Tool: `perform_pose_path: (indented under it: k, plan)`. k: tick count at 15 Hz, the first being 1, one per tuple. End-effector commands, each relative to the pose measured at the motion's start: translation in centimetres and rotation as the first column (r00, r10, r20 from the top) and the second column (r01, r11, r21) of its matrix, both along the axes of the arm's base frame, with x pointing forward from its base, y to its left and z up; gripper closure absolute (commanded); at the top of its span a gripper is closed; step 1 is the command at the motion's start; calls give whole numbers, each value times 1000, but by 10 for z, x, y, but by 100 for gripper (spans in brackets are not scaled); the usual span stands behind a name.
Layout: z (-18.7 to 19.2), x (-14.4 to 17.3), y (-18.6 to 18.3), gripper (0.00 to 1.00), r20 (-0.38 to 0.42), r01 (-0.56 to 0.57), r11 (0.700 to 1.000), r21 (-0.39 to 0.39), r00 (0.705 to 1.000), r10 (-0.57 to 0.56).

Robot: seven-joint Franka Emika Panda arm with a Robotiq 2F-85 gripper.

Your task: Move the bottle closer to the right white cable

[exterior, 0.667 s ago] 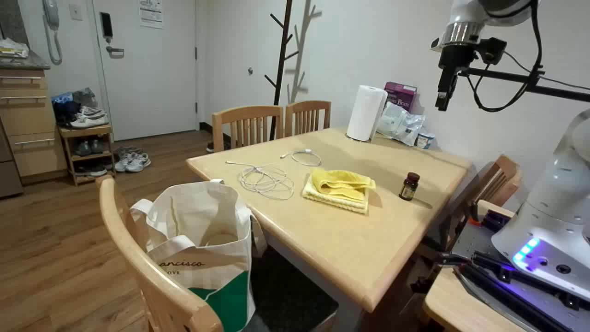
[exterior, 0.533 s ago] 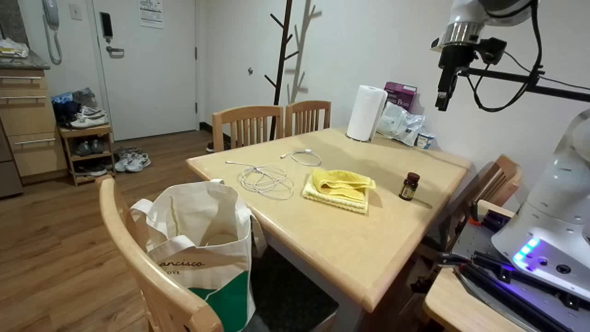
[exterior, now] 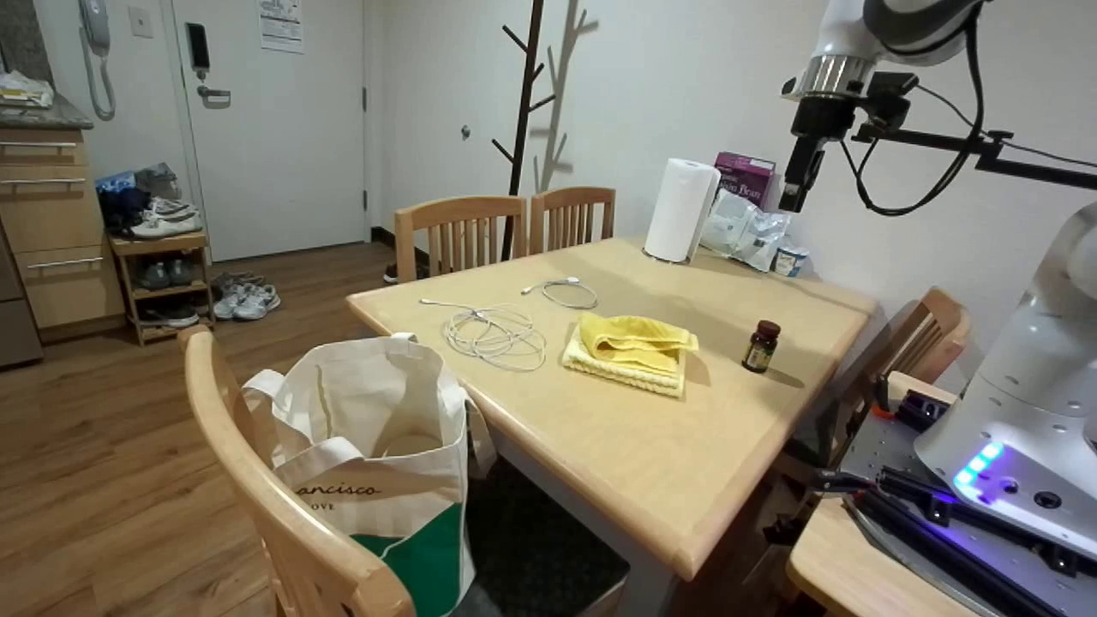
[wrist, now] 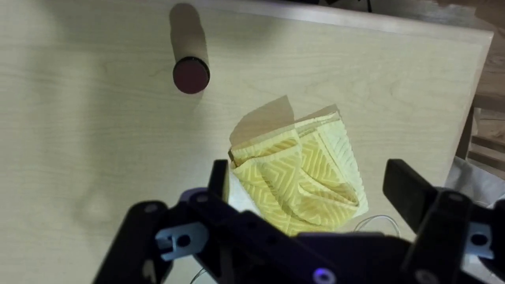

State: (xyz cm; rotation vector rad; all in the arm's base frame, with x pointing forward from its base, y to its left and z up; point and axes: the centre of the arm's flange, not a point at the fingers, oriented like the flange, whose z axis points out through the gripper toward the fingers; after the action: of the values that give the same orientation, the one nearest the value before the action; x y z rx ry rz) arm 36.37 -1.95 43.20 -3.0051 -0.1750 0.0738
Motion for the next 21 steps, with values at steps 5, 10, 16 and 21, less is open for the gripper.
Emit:
perform_pose_path:
  k: [5, 10, 16, 21]
  plan:
    - [-68, -4, -27, 0, -55, 122, 987, -107, 990, -128]
    - [-115, -30, -56, 0, -120, 232, 967, -107, 962, -245]
    - [-149, -44, -70, 0, -125, 285, 959, -2, 951, -283]
    - [-177, -40, -71, 0, -81, 240, 971, 15, 968, -238]
